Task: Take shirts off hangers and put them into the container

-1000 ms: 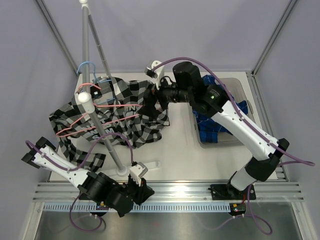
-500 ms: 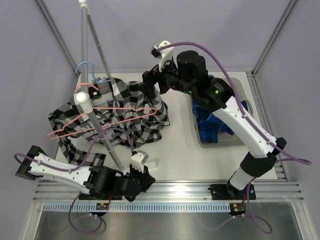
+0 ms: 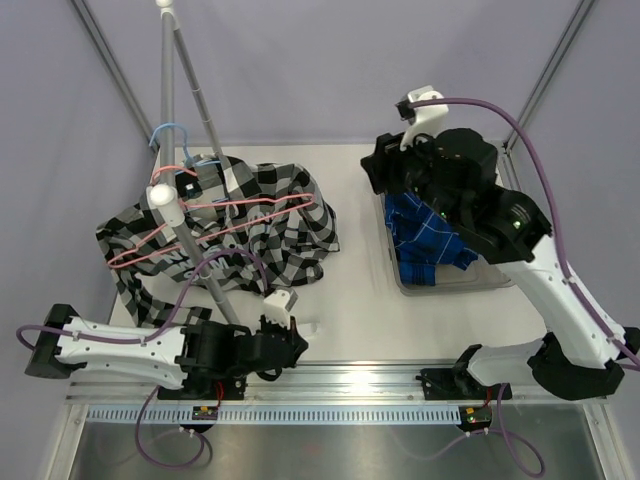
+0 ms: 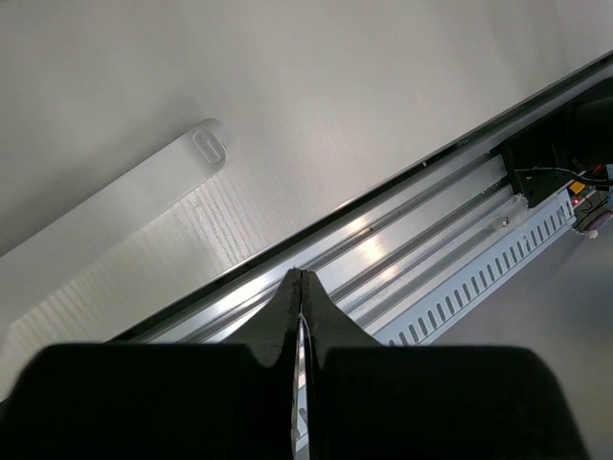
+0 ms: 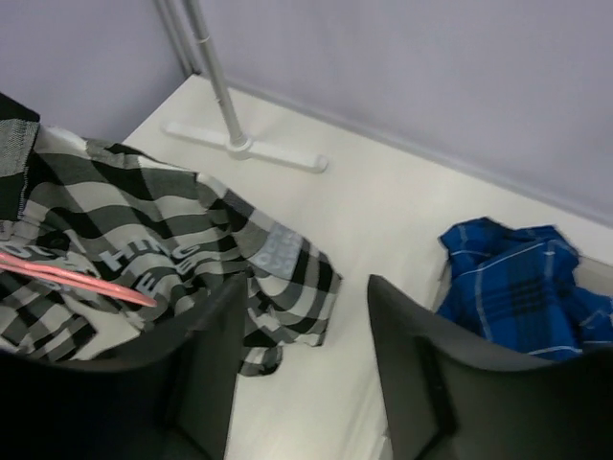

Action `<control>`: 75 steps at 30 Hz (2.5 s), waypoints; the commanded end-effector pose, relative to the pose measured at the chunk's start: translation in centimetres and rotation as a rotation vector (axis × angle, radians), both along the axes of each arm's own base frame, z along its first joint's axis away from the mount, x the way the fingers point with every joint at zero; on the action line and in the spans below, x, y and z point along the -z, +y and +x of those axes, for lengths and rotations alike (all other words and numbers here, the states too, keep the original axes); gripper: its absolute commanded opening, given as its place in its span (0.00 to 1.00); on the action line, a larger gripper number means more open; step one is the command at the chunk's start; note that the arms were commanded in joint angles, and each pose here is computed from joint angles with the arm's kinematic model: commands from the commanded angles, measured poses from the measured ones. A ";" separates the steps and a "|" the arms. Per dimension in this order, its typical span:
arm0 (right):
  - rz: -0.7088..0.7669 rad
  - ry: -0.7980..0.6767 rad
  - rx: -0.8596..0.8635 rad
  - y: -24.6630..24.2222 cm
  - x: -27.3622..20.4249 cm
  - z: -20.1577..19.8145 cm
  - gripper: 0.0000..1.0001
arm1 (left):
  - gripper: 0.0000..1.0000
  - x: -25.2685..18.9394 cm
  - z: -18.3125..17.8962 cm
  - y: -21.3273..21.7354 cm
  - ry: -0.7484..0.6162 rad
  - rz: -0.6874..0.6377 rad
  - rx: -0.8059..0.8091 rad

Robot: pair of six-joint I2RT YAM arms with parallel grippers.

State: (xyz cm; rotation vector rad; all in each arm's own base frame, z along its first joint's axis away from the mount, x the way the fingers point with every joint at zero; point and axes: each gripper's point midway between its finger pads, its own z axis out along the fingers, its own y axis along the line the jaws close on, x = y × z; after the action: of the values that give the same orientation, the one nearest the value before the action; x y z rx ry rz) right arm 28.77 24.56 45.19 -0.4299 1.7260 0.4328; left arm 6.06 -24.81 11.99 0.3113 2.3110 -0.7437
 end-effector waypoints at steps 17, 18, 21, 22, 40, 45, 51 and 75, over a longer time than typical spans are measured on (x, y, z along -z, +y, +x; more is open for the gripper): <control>-0.068 -0.116 -0.350 7.5 -0.6 4.9 0.79 | 0.00 -1.8 1.9 5.4 0.024 -0.062 -0.155; -0.074 -0.118 -0.424 8.6 0.0 5.0 0.78 | 0.00 -1.8 1.8 5.4 0.022 -0.056 -0.148; -0.100 -0.163 -0.642 11.2 0.1 3.3 0.74 | 0.00 -1.9 1.8 5.0 0.013 -0.046 -0.131; -0.107 -0.179 -0.702 11.6 0.0 2.6 0.74 | 0.00 -2.1 1.8 4.8 0.012 -0.048 -0.130; -0.097 -0.140 -1.048 18.0 4.1 3.3 0.72 | 0.00 -2.1 1.3 2.8 0.023 -0.081 -0.071; -0.073 -0.152 -1.075 19.3 5.0 4.1 0.71 | 0.01 -2.0 1.4 3.1 0.029 -0.093 -0.079; -0.041 -0.162 -1.123 20.4 5.2 4.4 0.61 | 0.02 -2.0 1.3 3.1 0.033 -0.091 -0.073; 0.122 -0.120 -1.342 20.8 3.7 0.0 0.00 | 0.09 -1.6 1.0 2.3 0.049 -0.119 -0.052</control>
State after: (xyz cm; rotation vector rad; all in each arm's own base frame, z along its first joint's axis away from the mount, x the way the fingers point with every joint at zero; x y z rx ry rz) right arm 30.72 46.00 37.00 -1.4918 1.1890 1.3774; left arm 7.03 -21.73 13.01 0.2026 2.3247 -0.8079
